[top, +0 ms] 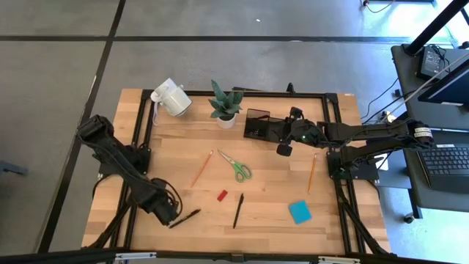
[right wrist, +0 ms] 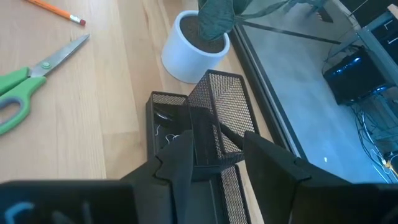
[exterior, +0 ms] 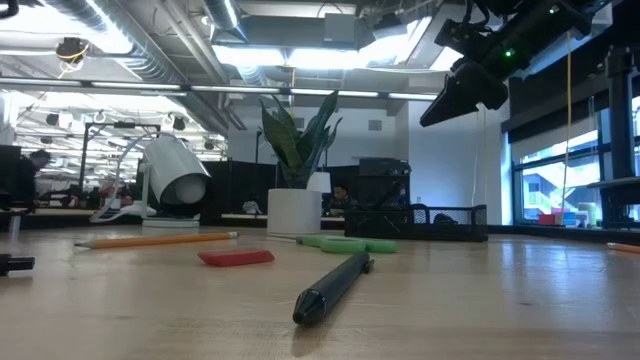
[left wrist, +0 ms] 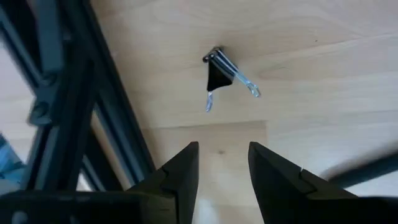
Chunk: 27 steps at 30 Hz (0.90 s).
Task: Pick and place office supplies into organizer
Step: Put the black binder clip into the desk organizer
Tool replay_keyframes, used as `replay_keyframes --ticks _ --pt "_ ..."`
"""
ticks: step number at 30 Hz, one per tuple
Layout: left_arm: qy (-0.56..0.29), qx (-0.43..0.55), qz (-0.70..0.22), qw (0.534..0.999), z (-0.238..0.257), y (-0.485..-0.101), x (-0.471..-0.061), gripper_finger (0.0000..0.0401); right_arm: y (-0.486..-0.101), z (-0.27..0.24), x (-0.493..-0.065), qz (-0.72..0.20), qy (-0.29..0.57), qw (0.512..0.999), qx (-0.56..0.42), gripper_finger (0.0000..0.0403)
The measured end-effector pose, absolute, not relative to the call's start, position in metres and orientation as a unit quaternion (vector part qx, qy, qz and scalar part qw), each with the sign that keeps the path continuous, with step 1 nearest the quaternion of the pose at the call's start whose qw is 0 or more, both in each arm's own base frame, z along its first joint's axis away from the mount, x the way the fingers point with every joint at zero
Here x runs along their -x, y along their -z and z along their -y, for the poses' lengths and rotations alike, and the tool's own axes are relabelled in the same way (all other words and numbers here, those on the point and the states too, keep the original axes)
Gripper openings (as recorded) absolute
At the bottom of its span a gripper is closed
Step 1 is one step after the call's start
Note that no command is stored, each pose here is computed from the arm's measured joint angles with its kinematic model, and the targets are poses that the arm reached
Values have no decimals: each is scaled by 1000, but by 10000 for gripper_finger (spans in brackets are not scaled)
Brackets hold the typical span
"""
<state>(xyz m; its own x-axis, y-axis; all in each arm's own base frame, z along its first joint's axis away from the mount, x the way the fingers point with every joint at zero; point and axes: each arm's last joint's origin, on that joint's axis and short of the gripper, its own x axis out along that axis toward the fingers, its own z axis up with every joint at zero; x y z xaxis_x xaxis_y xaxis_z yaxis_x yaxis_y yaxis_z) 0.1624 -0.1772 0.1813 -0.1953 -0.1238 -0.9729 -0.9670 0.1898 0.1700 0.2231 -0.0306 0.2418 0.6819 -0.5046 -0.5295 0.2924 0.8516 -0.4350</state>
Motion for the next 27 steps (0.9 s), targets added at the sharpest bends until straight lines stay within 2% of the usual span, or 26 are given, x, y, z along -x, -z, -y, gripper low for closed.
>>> replay_keyframes --ticks 15,21,27 --pt "-489 432 -615 443 164 -150 -149 132 -242 31 -223 -332 221 903 160 145" --pt "-464 448 -610 460 162 -137 -148 131 -242 31 -223 -332 221 903 160 145" --pt "-458 452 -609 463 162 -136 -149 102 -242 31 -223 -332 221 903 159 145"
